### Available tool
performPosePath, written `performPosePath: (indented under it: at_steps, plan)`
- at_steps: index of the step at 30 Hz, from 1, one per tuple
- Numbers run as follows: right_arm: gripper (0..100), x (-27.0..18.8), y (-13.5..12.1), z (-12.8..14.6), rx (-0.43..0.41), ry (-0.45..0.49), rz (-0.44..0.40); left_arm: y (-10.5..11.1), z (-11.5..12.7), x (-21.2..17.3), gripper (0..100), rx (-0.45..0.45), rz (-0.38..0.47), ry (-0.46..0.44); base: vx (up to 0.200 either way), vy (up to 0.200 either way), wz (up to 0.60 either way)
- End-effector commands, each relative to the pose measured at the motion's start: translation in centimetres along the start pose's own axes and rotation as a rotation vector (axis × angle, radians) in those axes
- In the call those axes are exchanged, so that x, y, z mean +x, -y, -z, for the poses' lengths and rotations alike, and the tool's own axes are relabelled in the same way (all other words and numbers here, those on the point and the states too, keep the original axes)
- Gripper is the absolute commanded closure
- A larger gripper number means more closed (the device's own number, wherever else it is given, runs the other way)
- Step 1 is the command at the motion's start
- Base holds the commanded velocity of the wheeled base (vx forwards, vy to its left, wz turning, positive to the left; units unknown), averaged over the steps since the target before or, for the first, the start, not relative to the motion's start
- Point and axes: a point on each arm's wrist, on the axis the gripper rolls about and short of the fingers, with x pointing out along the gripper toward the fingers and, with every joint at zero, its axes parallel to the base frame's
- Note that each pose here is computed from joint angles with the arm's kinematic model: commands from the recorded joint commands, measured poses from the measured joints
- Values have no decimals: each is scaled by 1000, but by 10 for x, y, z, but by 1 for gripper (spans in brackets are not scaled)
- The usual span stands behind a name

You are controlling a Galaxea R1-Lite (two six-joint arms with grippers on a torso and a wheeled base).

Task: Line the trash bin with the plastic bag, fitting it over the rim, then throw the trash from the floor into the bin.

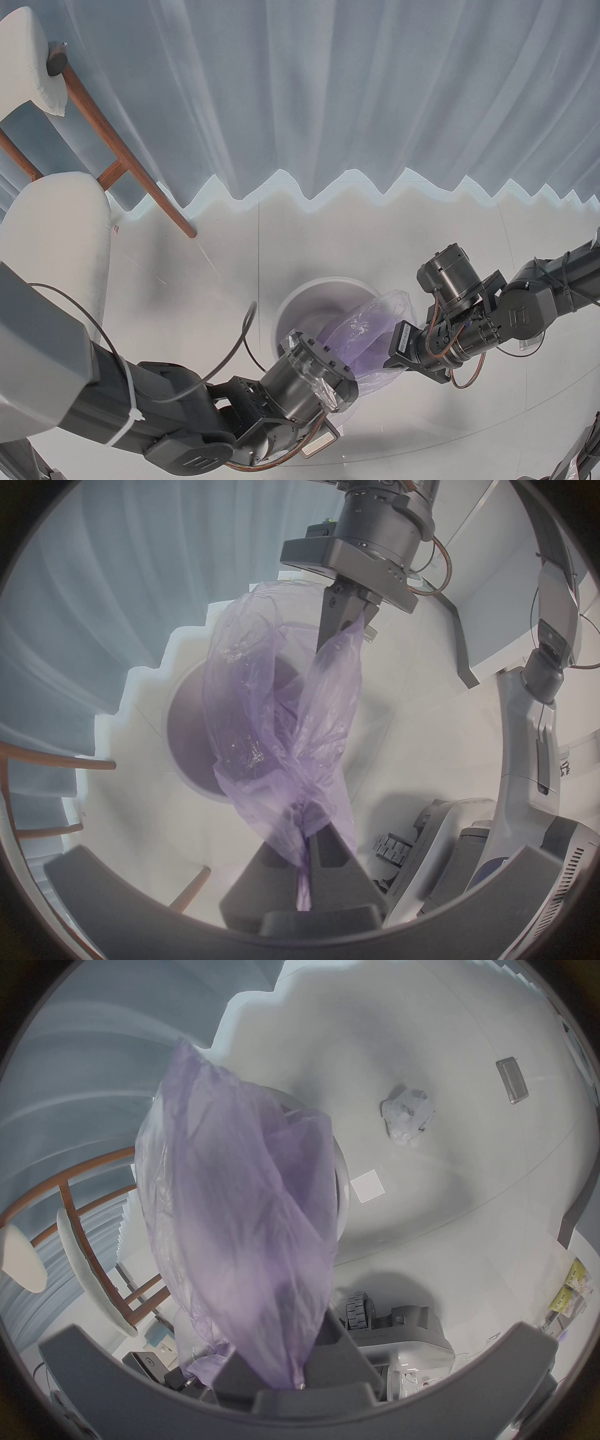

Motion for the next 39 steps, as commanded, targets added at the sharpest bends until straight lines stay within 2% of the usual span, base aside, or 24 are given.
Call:
performPosePath:
  at_steps: [1,4,6,7,9,10,11,13,14,17,23,24,29,32,35,39]
  plan:
    - [100,-6,0,-1,0,12,-14,-2,1,-2,0,-9,8,5,0,0,0]
    - [100,-11,0,-4,-6,28,-31,-10,1,-13,0,-58,69,33,0,0,0]
    - [100,-14,1,-7,-10,39,-42,-12,2,-18,0,-82,81,42,0,0,0]
    - [100,-22,8,-12,-45,48,-53,-21,13,-39,0,-161,135,63,0,0,0]
    - [100,-26,15,-11,-73,34,-62,-30,26,-53,0,-219,162,67,0,0,0]
    - [100,-26,15,-11,-73,34,-62,-30,26,-53,0,-219,162,67,0,0,0]
    - [100,-31,24,-11,-101,21,-71,-41,43,-69,0,-284,188,79,0,0,0]
    - [100,-34,28,-11,-117,13,-80,-45,54,-75,0,-316,202,71,0,0,0]
    - [100,-37,31,-13,-121,11,-92,-53,75,-79,0,-365,222,41,0,0,0]
    - [100,-38,30,-16,-111,22,-98,-60,99,-83,0,-413,271,48,0,0,0]
    - [100,-40,31,-15,-111,23,-99,-61,116,-77,0,-462,284,73,0,0,0]
    - [100,-41,32,-13,-112,20,-97,-57,125,-72,0,-497,290,61,0,0,0]
    - [100,-43,31,-13,-113,24,-102,-50,132,-54,0,-536,354,117,0,0,0]
    - [100,-43,31,-13,-111,25,-101,-48,133,-37,0,-533,347,131,0,0,0]
    - [100,-44,32,-12,-112,27,-103,-49,130,-22,0,-542,327,202,0,0,0]
    - [100,-44,33,-11,-111,24,-100,-43,127,-6,0,-565,340,213,0,0,0]
